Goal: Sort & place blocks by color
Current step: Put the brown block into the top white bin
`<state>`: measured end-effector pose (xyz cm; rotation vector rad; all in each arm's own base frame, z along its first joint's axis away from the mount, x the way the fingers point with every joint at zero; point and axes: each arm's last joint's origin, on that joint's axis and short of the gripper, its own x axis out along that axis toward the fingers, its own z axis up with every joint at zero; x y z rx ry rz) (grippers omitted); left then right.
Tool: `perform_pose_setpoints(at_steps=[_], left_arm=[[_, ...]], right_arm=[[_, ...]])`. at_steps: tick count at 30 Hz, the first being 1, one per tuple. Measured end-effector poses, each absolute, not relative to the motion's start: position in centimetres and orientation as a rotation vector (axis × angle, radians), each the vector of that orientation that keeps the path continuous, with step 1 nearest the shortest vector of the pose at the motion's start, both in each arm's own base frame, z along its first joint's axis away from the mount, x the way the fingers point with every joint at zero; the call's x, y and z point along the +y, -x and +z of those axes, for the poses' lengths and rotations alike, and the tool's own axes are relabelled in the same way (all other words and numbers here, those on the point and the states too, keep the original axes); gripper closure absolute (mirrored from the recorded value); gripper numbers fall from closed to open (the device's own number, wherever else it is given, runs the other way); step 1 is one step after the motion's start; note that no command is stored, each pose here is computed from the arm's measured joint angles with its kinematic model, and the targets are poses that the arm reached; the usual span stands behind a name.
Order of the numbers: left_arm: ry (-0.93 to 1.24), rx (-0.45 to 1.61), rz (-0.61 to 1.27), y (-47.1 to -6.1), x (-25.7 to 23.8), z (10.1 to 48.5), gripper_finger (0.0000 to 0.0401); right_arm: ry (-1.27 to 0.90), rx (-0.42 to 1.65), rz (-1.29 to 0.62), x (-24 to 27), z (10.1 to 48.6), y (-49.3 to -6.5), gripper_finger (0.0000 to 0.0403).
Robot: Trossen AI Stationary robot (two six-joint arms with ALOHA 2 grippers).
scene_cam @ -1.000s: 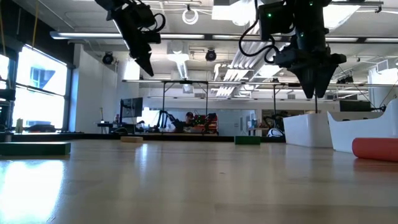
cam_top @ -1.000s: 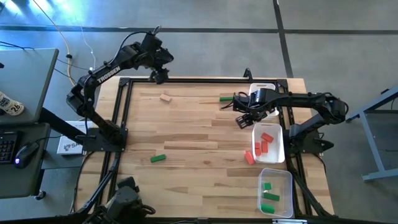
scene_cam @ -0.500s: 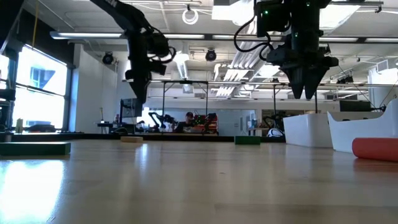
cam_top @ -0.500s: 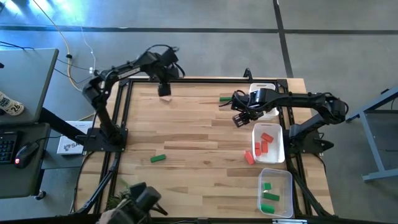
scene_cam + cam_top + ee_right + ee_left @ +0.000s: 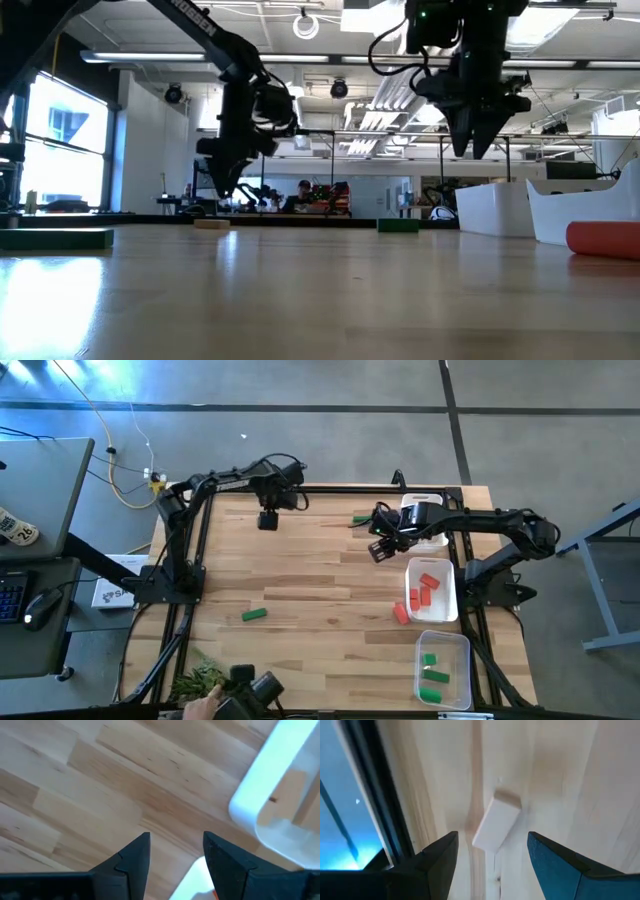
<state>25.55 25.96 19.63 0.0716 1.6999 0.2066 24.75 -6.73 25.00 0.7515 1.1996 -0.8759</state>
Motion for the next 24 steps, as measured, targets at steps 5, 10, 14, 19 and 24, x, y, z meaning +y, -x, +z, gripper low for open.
perform_pose_setpoints(at_steps=[5,10,14,19,24], left_arm=[[-0.077,1.772,0.176,-26.0,25.8,18.0,0.0176],[-0.077,1.824,0.158,-26.4,25.7,16.6,0.0176],[-0.106,1.856,0.165,-26.7,25.6,16.1,0.0176],[-0.113,1.875,0.167,-26.9,25.8,15.2,0.0176],[-0.144,1.952,0.173,-27.0,26.0,13.7,0.0176]], right_arm=[[-0.713,1.155,-0.856,-6.9,25.1,-25.2,0.0233],[-0.678,1.151,-0.822,-7.0,25.2,-25.4,0.0233],[-0.674,1.152,-0.818,-7.0,25.2,-25.4,0.0233],[-0.66,1.157,-0.806,-7.0,25.2,-25.4,0.0233],[-0.655,1.161,-0.797,-7.0,25.2,-25.4,0.0233]])
